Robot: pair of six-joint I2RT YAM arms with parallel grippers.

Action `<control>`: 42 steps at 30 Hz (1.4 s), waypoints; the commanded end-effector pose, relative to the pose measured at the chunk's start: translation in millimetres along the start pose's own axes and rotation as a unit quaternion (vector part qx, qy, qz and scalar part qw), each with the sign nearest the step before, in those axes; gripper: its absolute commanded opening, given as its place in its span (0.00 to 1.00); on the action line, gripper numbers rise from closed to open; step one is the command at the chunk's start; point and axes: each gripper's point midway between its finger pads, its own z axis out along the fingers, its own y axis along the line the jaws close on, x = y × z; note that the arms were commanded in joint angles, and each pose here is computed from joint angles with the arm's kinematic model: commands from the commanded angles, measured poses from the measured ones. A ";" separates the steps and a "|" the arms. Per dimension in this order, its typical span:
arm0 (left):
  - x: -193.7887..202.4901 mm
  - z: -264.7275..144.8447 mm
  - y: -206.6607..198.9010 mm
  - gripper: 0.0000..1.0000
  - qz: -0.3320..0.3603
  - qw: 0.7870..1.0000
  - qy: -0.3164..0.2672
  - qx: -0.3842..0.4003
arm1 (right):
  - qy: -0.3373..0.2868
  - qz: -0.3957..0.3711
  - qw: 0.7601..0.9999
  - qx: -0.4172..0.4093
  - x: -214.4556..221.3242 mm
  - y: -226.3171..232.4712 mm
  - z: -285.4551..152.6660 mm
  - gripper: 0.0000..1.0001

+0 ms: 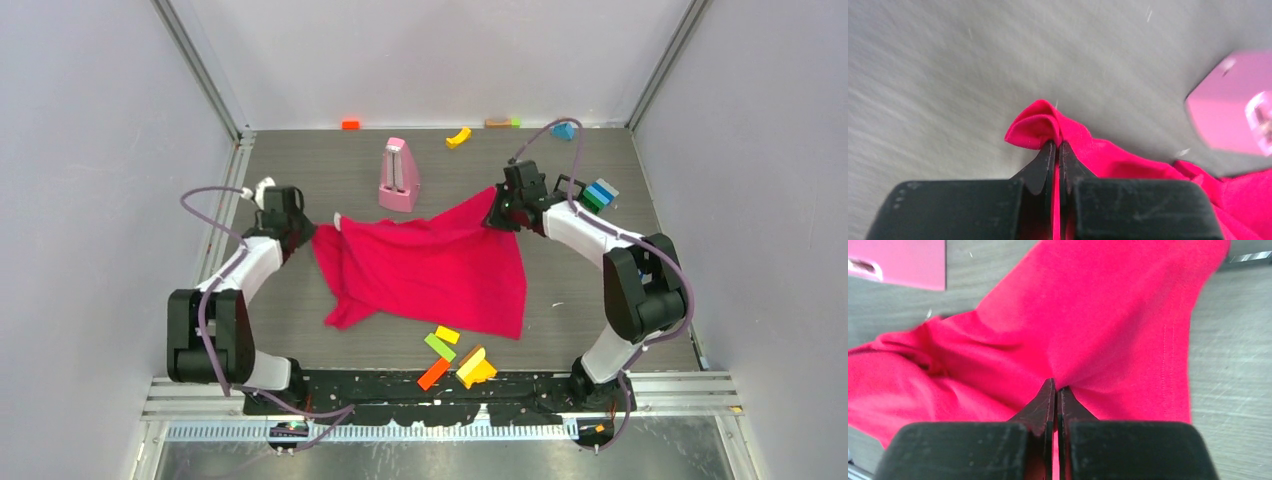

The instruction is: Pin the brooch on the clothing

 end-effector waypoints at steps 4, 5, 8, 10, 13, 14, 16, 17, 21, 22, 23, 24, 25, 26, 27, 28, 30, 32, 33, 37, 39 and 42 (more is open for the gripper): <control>-140.3 -7.2 -30.0 0.00 0.010 0.991 -0.134 0.028 | -0.069 -0.019 0.997 0.026 -72.1 3.6 -7.4 0.03; -148.9 -6.8 -36.8 0.00 0.018 0.990 -0.136 0.035 | -0.071 -0.023 0.997 0.034 -75.3 1.1 -5.8 0.12; -158.8 -0.2 -46.6 0.17 0.036 0.992 -0.119 0.036 | -0.076 -0.027 0.996 0.035 -86.3 4.8 -9.5 0.41; -160.1 0.0 -50.8 0.51 0.040 0.993 -0.105 0.038 | -0.079 -0.032 0.996 0.033 -89.2 6.6 -15.4 0.59; -157.9 -7.5 -59.5 0.72 0.038 0.994 -0.087 0.056 | -0.082 -0.038 0.995 0.052 -87.9 -1.7 -25.7 0.73; -155.6 -12.3 -62.3 0.78 0.036 0.994 -0.079 0.063 | -0.088 -0.039 0.993 0.064 -88.9 -8.1 -31.6 0.75; -151.6 -24.9 -68.7 0.89 0.038 0.994 -0.060 0.080 | -0.088 -0.033 0.992 0.085 -85.9 -23.5 -40.0 0.76; -147.4 -32.4 -72.5 0.90 0.042 0.994 -0.044 0.091 | -0.084 -0.023 0.991 0.099 -83.2 -38.5 -41.9 0.76; -128.2 -68.6 -89.2 0.92 0.074 0.986 0.014 0.151 | -0.092 0.005 0.987 0.132 -81.3 -78.5 -56.9 0.78; -121.6 -76.3 -90.6 0.93 0.085 0.983 0.031 0.162 | -0.094 0.007 0.986 0.140 -82.3 -85.3 -58.6 0.78; -115.0 -84.0 -90.8 0.93 0.099 0.979 0.046 0.171 | -0.097 0.009 0.982 0.159 -84.7 -99.4 -61.0 0.78; -109.3 -90.3 -89.8 0.93 0.116 0.976 0.057 0.176 | -0.096 0.009 0.980 0.172 -85.0 -107.1 -59.9 0.78; -102.7 -95.0 -86.1 0.93 0.131 0.974 0.068 0.174 | -0.093 0.011 0.977 0.192 -86.7 -120.8 -59.3 0.78; -99.0 -99.0 -81.6 0.93 0.147 0.973 0.069 0.167 | -0.092 0.013 0.976 0.199 -87.7 -126.4 -58.8 0.77; -97.7 -101.6 -77.6 0.93 0.157 0.973 0.061 0.156 | -0.093 0.014 0.974 0.207 -91.7 -135.0 -56.6 0.77; -95.8 -101.5 -74.7 0.93 0.166 0.973 0.048 0.151 | -0.100 0.014 0.973 0.206 -97.0 -137.0 -54.4 0.74; -93.8 -99.4 -71.8 0.93 0.175 0.972 0.023 0.155 | -0.107 0.016 0.972 0.208 -106.5 -146.5 -48.0 0.72; -90.2 -95.9 -65.5 0.93 0.177 0.973 0.017 0.147 | -0.105 0.010 0.972 0.209 -112.2 -151.4 -37.1 0.70; -88.0 -95.9 -63.6 0.93 0.179 0.973 0.022 0.143 | -0.100 0.004 0.971 0.216 -114.4 -156.1 -29.0 0.68; -88.3 -101.7 -65.4 0.93 0.177 0.973 0.018 0.150 | -0.087 -0.013 0.967 0.240 -122.1 -168.7 -6.4 0.63; -88.5 -103.8 -65.5 0.93 0.177 0.972 0.013 0.153 | -0.086 -0.020 0.964 0.252 -126.8 -174.3 -0.2 0.62; -88.3 -104.0 -64.4 0.93 0.178 0.972 0.013 0.151 | -0.087 -0.035 0.960 0.265 -133.9 -179.0 3.7 0.62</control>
